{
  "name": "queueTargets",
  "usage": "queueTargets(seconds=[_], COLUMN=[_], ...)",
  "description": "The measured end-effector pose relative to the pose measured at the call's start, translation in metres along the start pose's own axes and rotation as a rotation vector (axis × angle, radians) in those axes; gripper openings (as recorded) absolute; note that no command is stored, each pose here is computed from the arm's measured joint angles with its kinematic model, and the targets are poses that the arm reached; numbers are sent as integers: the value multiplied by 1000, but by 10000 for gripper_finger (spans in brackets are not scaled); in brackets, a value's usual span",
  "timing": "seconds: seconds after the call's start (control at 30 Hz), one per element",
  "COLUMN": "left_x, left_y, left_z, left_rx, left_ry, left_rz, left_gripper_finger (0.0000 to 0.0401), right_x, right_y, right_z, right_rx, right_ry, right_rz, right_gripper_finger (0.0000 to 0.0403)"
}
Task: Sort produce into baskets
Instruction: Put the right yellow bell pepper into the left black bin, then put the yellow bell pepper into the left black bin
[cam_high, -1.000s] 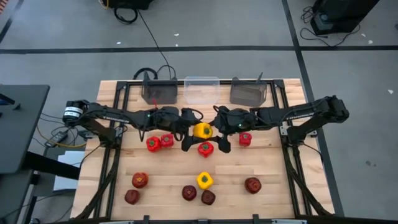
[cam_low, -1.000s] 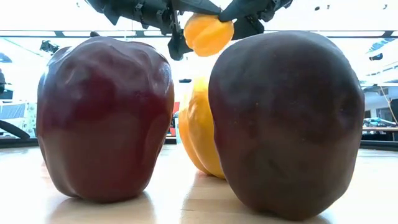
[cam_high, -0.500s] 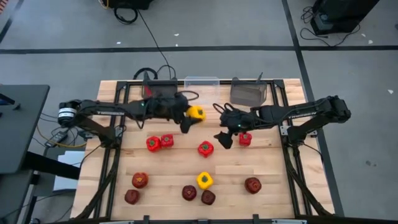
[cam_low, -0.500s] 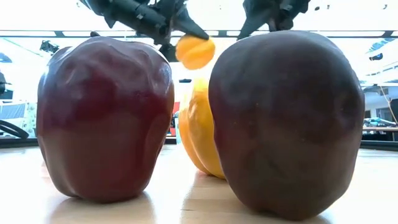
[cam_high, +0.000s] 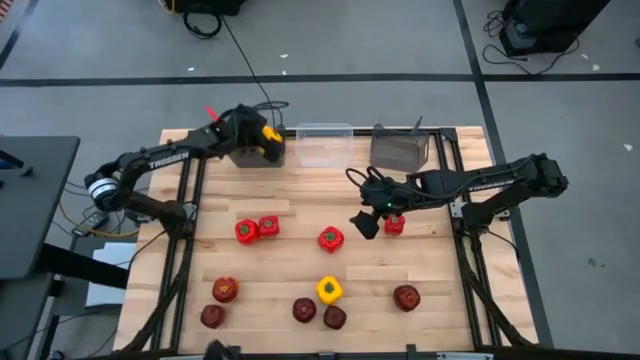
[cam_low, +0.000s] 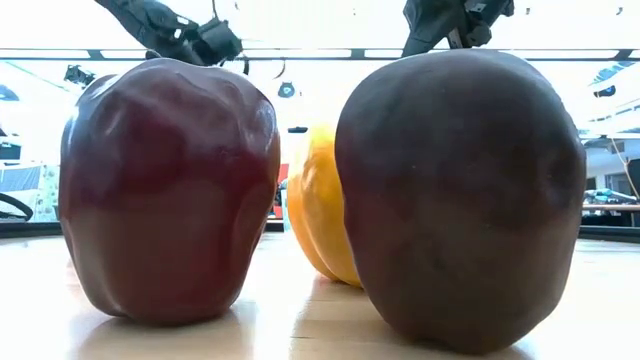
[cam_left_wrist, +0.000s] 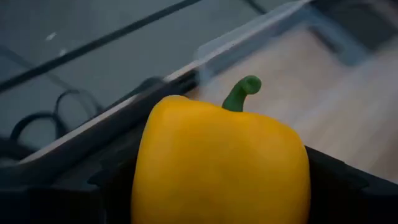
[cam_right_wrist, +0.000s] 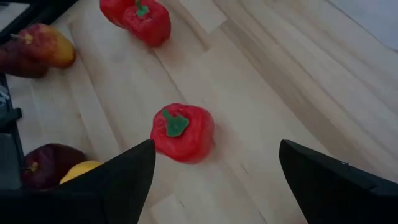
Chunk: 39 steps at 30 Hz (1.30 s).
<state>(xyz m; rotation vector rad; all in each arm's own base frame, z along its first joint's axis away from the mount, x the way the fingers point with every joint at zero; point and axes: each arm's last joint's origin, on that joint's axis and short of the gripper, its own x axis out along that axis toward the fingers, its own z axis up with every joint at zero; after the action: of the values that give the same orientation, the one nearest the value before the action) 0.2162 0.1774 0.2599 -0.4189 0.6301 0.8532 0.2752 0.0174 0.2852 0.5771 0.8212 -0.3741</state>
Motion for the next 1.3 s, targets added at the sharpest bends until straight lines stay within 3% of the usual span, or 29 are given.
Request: queueTargets(seconds=[0.13, 0.27, 0.4, 0.57, 0.7, 0.83, 1.0, 1.3], left_x=[15, 32, 42, 41, 37, 29, 16, -18], left_y=[29, 50, 59, 65, 63, 52, 20, -42], left_z=[1, -2, -9, -14, -12, 5, 29, 50], left_rx=[-68, -181, -200, -241, -229, -99, 84, 232], left_ry=[37, 95, 170, 216, 252, 238, 176, 27], left_rz=[76, 54, 49, 127, 96, 37, -94, -317], left_gripper_finger=[348, 381, 393, 391, 391, 391, 390, 390], right_x=[0, 0, 0, 0, 0, 3, 22, 49], right_y=[0, -1, -1, -2, -3, -3, -1, 16], right_z=[0, 0, -1, -2, -2, -1, -3, -18], right_rx=[50, 87, 87, 86, 91, 93, 87, 162], right_ry=[1, -13, -11, 0, -7, -21, 33, 48], right_rz=[-4, -25, -28, -37, -56, -72, -76, -98], right_gripper_finger=[350, 350, 350, 349, 349, 349, 349, 349])
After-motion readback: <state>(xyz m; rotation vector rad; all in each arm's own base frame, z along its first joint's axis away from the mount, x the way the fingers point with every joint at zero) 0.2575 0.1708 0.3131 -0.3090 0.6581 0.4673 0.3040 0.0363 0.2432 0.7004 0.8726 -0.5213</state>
